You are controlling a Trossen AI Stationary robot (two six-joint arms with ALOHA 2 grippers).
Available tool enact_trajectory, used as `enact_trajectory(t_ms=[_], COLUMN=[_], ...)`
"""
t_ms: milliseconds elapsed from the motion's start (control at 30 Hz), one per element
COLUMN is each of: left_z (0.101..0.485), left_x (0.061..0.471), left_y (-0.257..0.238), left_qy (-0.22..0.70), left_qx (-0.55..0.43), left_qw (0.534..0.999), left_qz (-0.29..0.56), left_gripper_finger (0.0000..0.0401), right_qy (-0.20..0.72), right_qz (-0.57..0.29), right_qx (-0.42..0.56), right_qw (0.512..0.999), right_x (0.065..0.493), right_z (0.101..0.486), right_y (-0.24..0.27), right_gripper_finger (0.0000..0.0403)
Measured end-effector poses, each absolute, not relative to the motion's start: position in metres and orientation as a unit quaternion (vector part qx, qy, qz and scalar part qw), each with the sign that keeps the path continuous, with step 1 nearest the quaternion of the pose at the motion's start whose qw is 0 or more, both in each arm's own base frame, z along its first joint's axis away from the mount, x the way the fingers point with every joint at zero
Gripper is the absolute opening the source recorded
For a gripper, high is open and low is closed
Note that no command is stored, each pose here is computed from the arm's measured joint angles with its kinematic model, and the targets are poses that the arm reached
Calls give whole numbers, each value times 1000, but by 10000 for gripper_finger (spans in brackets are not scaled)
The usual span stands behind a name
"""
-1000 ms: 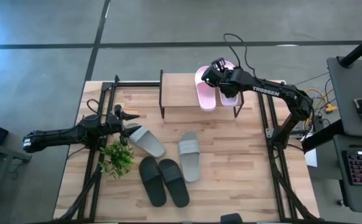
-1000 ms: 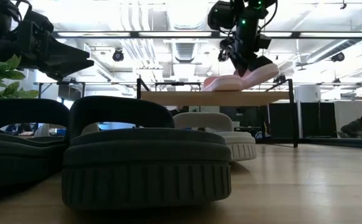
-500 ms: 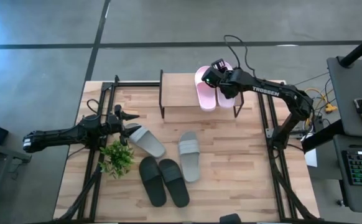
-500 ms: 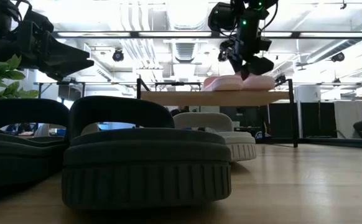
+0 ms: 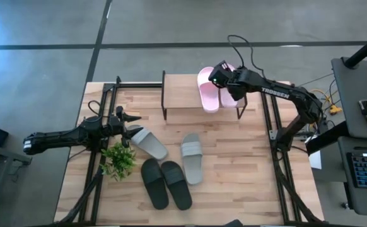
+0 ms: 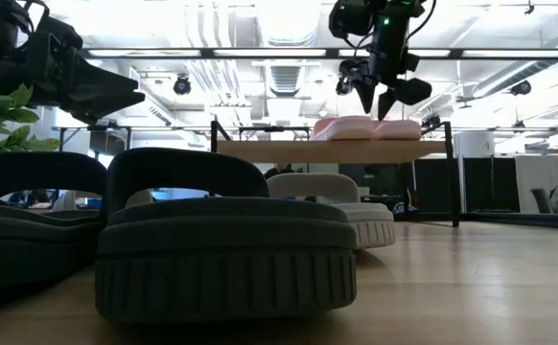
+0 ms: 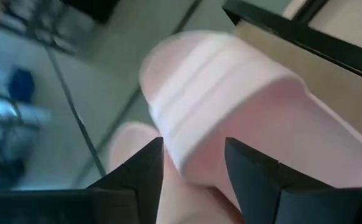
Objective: Pick and place slides into the shelf
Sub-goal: Adjust the pink slides on the shelf
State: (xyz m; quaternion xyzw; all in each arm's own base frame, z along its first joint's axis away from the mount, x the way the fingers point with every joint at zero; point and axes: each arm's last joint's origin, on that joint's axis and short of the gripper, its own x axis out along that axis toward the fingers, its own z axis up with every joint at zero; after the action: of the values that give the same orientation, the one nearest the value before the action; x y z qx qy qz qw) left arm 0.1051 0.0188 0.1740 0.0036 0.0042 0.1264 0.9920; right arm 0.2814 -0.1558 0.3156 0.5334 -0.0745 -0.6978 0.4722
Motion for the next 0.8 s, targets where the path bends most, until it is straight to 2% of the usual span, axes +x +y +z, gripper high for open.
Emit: enact_trajectory(t_ms=[267,400,533,633,733,800], left_z=[174,174,174,174,174,174], left_x=[105,105,105,105,105,105], left_y=[19,19,19,19,19,19], left_qy=[4,4,4,4,4,4], left_qx=[4,3,3,4,3,3], left_qw=[992,992,992,992,992,992], left_qz=[126,126,126,126,126,126], left_gripper_finger=[223,223,223,223,223,223], right_qy=[38,90,154,200,199,190], right_qz=[-664,-640,-592,-524,-451,-421], right_qx=[526,499,432,372,336,318], right_qw=[529,577,663,740,802,828], right_x=[280,283,292,304,319,328], right_z=[321,325,337,347,357,361], right_y=[-147,-133,-116,-101,-86,-80], right_gripper_finger=[162,162,158,152,145,140])
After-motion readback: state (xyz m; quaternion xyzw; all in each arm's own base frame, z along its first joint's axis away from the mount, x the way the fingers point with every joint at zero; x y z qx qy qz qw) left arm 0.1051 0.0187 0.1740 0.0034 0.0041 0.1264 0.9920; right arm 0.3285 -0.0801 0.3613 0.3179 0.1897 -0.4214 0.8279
